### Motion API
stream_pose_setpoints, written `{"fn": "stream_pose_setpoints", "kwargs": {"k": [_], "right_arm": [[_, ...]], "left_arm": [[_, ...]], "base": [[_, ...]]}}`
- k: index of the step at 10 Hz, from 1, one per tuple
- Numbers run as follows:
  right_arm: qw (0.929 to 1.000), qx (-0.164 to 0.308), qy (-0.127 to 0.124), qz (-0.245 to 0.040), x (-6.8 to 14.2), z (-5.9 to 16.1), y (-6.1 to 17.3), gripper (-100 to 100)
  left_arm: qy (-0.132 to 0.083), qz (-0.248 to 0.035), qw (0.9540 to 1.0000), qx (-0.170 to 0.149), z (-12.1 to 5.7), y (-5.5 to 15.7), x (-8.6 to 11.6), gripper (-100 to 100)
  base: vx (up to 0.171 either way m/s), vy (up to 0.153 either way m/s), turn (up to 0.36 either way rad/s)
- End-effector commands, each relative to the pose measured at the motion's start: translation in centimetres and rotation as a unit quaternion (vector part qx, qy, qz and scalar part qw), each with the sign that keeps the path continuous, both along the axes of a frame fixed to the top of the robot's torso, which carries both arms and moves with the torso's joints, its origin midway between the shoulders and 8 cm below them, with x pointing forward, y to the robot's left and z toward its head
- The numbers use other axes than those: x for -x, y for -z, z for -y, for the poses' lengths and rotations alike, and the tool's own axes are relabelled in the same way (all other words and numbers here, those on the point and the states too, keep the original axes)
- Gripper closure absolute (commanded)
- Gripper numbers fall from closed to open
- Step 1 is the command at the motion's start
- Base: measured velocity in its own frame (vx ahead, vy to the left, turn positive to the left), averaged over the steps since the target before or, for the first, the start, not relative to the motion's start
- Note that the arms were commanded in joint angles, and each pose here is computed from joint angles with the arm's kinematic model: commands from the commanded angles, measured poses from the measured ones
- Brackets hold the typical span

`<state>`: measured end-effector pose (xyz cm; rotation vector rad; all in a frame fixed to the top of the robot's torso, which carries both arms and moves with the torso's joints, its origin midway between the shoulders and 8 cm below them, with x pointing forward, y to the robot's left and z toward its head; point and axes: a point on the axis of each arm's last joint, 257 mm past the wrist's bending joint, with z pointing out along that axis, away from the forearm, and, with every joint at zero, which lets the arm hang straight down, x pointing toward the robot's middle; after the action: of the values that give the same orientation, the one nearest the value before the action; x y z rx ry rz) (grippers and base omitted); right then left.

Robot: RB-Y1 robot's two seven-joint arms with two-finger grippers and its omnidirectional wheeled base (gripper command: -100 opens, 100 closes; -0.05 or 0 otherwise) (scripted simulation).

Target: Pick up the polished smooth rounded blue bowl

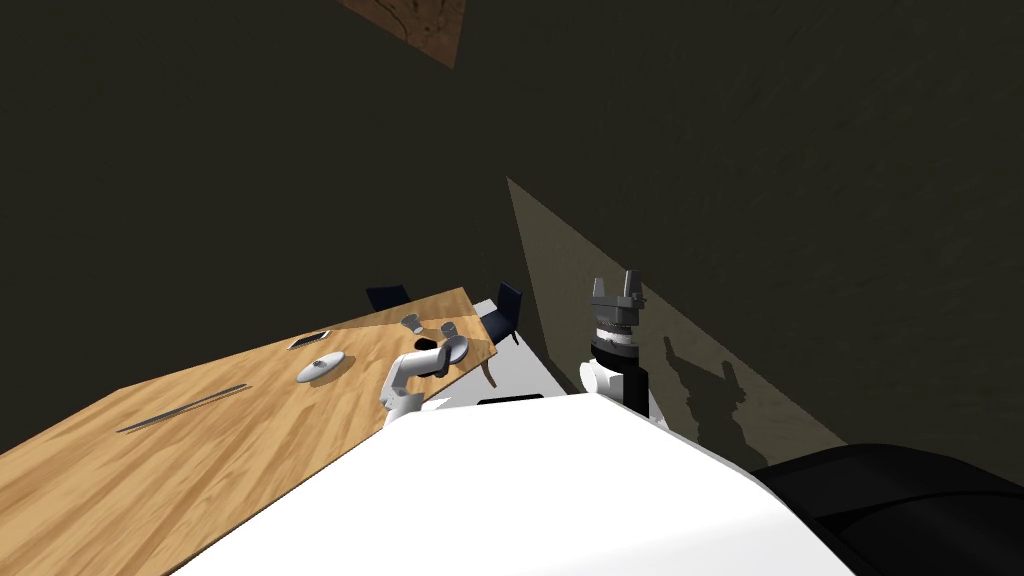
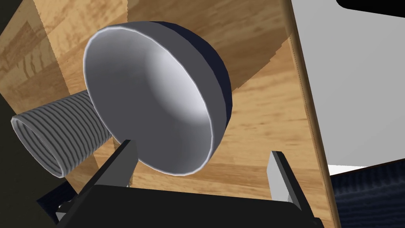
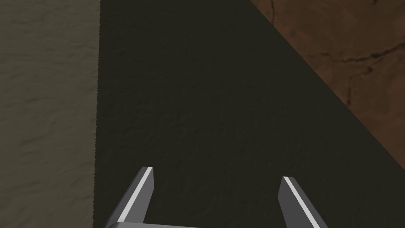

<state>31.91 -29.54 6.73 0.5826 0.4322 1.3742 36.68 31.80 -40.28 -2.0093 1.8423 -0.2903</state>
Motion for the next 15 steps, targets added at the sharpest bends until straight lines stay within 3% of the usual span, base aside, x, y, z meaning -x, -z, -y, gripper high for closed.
{"fn": "stream_pose_setpoints", "kwargs": {"k": [1, 5, 6, 10, 11, 12, 15], "right_arm": [[1.0000, 0.000, 0.000, 0.000, 0.0, 0.0, 0.0, 0], [1.0000, 0.000, 0.000, 0.000, 0.0, 0.0, 0.0, 0], [1.0000, 0.000, 0.000, 0.000, 0.0, 0.0, 0.0, 0], [1.0000, 0.000, 0.000, 0.000, 0.0, 0.0, 0.0, 0], [1.0000, 0.000, 0.000, 0.000, 0.0, 0.0, 0.0, 0], [1.0000, 0.000, 0.000, 0.000, 0.0, 0.0, 0.0, 0], [1.0000, 0.000, 0.000, 0.000, 0.0, 0.0, 0.0, 0]], "left_arm": [[0.000, 0.001, 1.0000, 0.000, -0.1, 0.6, -0.4, -100], [0.000, 0.000, 1.0000, 0.000, -0.2, 1.4, -0.8, -100], [0.000, 0.001, 1.0000, 0.000, -0.2, 1.5, -0.9, 100], [0.000, 0.000, 1.0000, 0.000, -0.2, 1.5, -0.8, 100], [0.000, 0.000, 1.0000, 0.000, -0.2, 1.5, -0.8, 0], [-0.005, -0.005, 0.9999, -0.012, -1.9, 1.1, -0.6, -100], [-0.019, -0.018, 0.9995, -0.017, -3.7, 0.4, -0.3, -100]], "base": [[0.000, 0.000, 0.000], [0.000, 0.000, 0.000], [0.000, 0.000, 0.000], [-0.001, 0.000, 0.003], [0.000, 0.000, 0.000], [0.002, -0.006, -0.016], [0.003, -0.015, -0.027]]}}
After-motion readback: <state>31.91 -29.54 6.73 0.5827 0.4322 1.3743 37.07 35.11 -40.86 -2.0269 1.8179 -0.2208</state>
